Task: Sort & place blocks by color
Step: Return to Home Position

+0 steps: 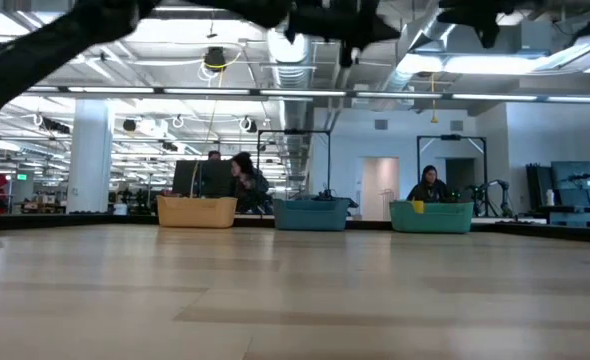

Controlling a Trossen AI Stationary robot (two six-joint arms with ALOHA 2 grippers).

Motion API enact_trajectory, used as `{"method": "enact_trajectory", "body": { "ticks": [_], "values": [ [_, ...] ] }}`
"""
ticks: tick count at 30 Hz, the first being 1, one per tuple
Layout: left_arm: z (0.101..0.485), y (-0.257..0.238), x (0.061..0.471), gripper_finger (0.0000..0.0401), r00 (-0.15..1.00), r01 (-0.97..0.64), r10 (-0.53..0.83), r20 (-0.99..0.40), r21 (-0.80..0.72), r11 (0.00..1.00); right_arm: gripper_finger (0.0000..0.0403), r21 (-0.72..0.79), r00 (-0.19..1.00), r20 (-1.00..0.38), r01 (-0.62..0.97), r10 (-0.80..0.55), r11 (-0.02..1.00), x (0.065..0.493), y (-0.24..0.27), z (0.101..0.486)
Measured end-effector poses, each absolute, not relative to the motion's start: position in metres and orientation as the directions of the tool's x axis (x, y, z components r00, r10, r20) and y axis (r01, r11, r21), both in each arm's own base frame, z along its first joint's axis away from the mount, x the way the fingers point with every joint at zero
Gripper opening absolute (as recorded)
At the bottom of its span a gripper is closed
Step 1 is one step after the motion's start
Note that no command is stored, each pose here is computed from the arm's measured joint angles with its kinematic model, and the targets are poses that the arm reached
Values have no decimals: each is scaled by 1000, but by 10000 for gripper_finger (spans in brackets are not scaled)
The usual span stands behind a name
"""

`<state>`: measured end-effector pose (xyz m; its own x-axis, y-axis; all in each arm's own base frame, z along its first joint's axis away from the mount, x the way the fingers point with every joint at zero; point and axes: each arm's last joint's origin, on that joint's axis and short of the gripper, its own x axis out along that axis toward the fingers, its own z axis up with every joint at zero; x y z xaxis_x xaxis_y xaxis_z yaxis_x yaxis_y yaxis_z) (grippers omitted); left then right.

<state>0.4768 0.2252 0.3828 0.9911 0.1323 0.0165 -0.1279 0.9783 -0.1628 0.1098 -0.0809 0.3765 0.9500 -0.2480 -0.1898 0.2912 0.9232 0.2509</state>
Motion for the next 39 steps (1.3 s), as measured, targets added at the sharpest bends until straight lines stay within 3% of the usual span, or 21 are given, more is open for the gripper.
{"method": "enact_trajectory", "body": {
  "ticks": [3, 9, 13, 18, 23, 28, 30, 33, 39],
  "values": [
    [400, 193, 469, 7, 990, -116, 106, -91, -113, 987, 116, 305, 964, -112, 264, -241, 915, 104, -73, 358],
    [388, 131, 470, 1, 974, -128, 108, -199, -90, 988, 64, 448, 994, 3, 94, -107, 889, 107, -54, 321],
    [372, 105, 451, 0, 976, -117, 86, -199, -149, 982, 34, 501, 995, 95, -13, -40, 865, 116, -38, 304],
    [346, 88, 403, 0, 985, -154, 130, -110, -247, 957, 6, 511, 994, 106, -18, -42, 859, 127, -17, 284],
    [332, 80, 339, 0, 981, -193, 188, -44, -260, 946, 12, 439, 999, 38, 1, -20, 899, 139, -4, 266],
    [317, 83, 277, 0, 976, -218, 215, -41, -249, 944, 19, 262, 998, -51, 49, -37, 964, 150, -1, 254],
    [311, 83, 253, 0, 971, -237, 235, -39, -245, 940, 18, 158, 997, -64, 60, -51, 986, 153, -3, 253],
    [306, 81, 219, 0, 962, -271, 271, -23, -169, 948, 9, 120, 994, -42, 102, -97, 988, 152, -11, 260],
    [269, 70, 159, 0, 876, -456, 414, -247, -142, 879, 6, 42, 984, 66, 166, -168, 985, 131, -28, 279]
  ]
}}
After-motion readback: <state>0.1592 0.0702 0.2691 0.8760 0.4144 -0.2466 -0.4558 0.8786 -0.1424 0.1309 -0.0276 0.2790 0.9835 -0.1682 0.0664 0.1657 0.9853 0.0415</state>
